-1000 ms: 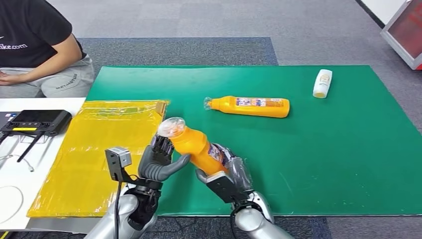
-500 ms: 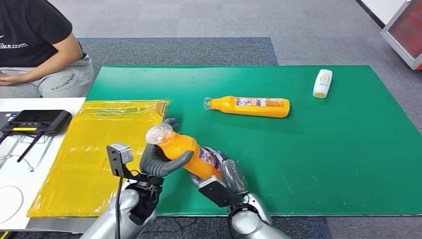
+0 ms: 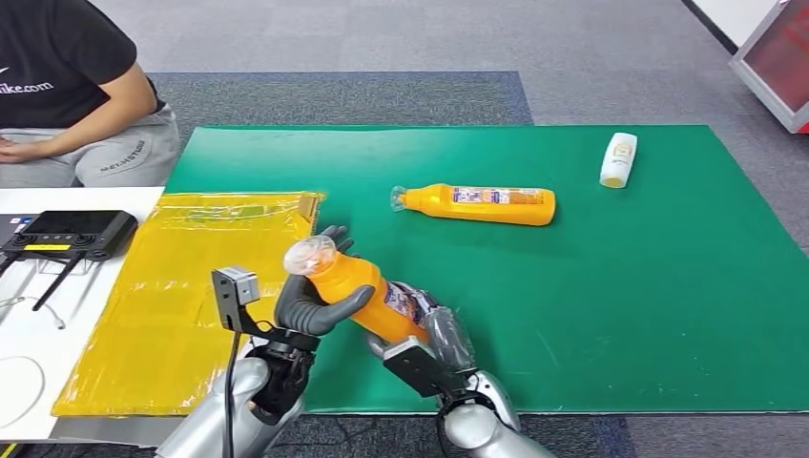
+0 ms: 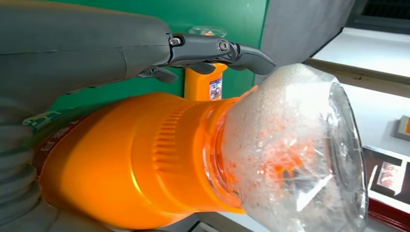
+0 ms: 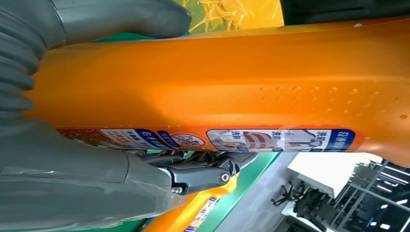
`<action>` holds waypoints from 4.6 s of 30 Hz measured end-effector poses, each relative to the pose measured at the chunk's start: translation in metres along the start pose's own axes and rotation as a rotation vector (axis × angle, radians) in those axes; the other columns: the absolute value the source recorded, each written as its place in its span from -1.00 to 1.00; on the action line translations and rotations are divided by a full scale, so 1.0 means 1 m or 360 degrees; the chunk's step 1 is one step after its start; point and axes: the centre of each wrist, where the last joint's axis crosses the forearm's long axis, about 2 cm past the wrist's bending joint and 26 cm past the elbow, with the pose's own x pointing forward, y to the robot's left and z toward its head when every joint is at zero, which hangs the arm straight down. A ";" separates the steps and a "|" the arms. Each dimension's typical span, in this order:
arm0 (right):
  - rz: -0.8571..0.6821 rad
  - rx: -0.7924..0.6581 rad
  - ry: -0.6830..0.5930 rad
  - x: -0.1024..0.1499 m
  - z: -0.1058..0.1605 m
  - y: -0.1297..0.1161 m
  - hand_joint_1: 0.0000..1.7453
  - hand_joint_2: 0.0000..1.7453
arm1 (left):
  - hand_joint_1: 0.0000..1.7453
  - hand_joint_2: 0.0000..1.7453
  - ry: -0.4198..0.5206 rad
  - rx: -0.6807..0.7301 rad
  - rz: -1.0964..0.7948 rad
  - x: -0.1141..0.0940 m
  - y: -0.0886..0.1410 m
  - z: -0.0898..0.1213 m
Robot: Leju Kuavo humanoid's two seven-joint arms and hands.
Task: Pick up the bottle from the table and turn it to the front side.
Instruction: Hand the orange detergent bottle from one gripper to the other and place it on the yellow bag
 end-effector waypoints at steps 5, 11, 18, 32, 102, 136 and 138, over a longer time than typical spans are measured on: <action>-0.0015 -0.0015 0.0006 0.000 0.001 0.000 1.00 1.00 | 1.00 1.00 0.0021 -0.0016 0.0009 0.000 0.000 -0.003; -0.0018 -0.0032 0.0000 0.000 0.000 0.000 0.62 1.00 | 1.00 1.00 0.0025 -0.0059 -0.0001 -0.001 -0.002 -0.005; -0.0024 -0.0048 -0.0015 -0.001 0.001 0.000 0.95 1.00 | 1.00 1.00 -0.0002 -0.0093 -0.0034 0.000 -0.002 -0.007; -0.0069 -0.0085 -0.0020 0.000 0.003 0.001 -1.00 1.00 | 1.00 1.00 -0.0014 -0.0017 -0.0250 -0.002 0.009 0.002; -0.0276 -0.0014 0.0103 -0.003 0.001 0.007 -1.00 1.00 | -1.00 1.00 0.0472 -0.0260 -0.1905 0.023 0.123 0.010; -0.0258 0.0001 0.0153 -0.010 0.014 0.015 -1.00 1.00 | -1.00 1.00 -0.0499 0.0342 -0.1765 0.010 0.072 0.064; -0.0257 0.0003 0.0151 -0.010 0.013 0.015 -1.00 1.00 | -1.00 1.00 -0.0617 0.0382 -0.1793 0.017 0.065 0.065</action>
